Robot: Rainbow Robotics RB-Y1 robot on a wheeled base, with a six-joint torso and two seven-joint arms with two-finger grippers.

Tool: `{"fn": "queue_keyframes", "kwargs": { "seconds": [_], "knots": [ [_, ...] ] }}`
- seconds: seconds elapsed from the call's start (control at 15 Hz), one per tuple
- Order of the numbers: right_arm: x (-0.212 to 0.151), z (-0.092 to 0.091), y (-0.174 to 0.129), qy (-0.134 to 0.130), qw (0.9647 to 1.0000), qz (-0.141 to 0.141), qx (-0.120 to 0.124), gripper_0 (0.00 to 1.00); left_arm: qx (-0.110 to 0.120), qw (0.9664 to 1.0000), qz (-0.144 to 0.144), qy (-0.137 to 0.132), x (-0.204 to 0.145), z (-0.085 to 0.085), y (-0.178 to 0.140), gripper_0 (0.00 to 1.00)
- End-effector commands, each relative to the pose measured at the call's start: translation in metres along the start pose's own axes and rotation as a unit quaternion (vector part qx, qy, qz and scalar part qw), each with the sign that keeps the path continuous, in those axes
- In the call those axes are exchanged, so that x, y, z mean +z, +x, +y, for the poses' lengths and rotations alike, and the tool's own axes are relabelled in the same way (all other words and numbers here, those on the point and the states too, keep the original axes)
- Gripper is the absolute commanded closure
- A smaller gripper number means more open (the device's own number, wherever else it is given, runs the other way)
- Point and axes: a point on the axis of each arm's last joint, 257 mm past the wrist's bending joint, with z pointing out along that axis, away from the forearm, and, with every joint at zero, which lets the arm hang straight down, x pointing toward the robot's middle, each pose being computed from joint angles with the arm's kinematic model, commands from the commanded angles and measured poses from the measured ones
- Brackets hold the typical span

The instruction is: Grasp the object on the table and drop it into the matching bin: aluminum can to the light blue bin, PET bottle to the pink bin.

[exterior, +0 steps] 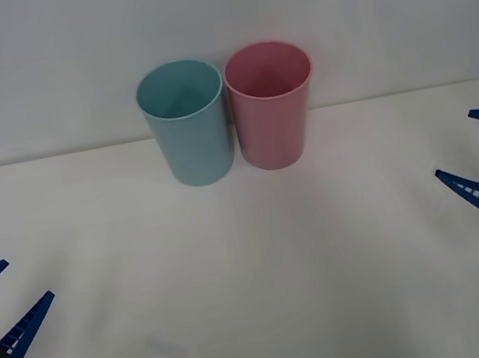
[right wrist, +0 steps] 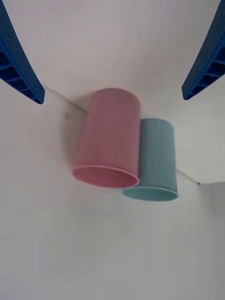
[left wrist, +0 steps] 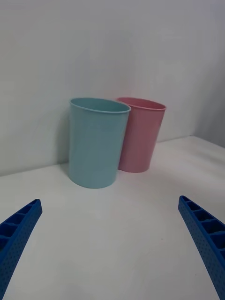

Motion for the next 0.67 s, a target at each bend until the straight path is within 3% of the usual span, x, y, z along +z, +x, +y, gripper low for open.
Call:
{"fn": "queue_keyframes", "kwargs": {
  "seconds": [0.07,0.4,0.67],
  "knots": [
    [-0.033,0.008,0.015,0.008,0.9996,0.018,0.02,0.0,0.0,1.0,0.0,0.0,0.0,0.0,0.0,0.0],
    [-0.069,0.034,0.024,0.014,0.9979,0.043,0.047,0.0,0.0,1.0,0.0,0.0,0.0,0.0,0.0,0.0],
    [-0.07,0.035,0.024,0.014,0.9978,0.044,0.047,0.0,0.0,1.0,0.0,0.0,0.0,0.0,0.0,0.0]
  ]
}}
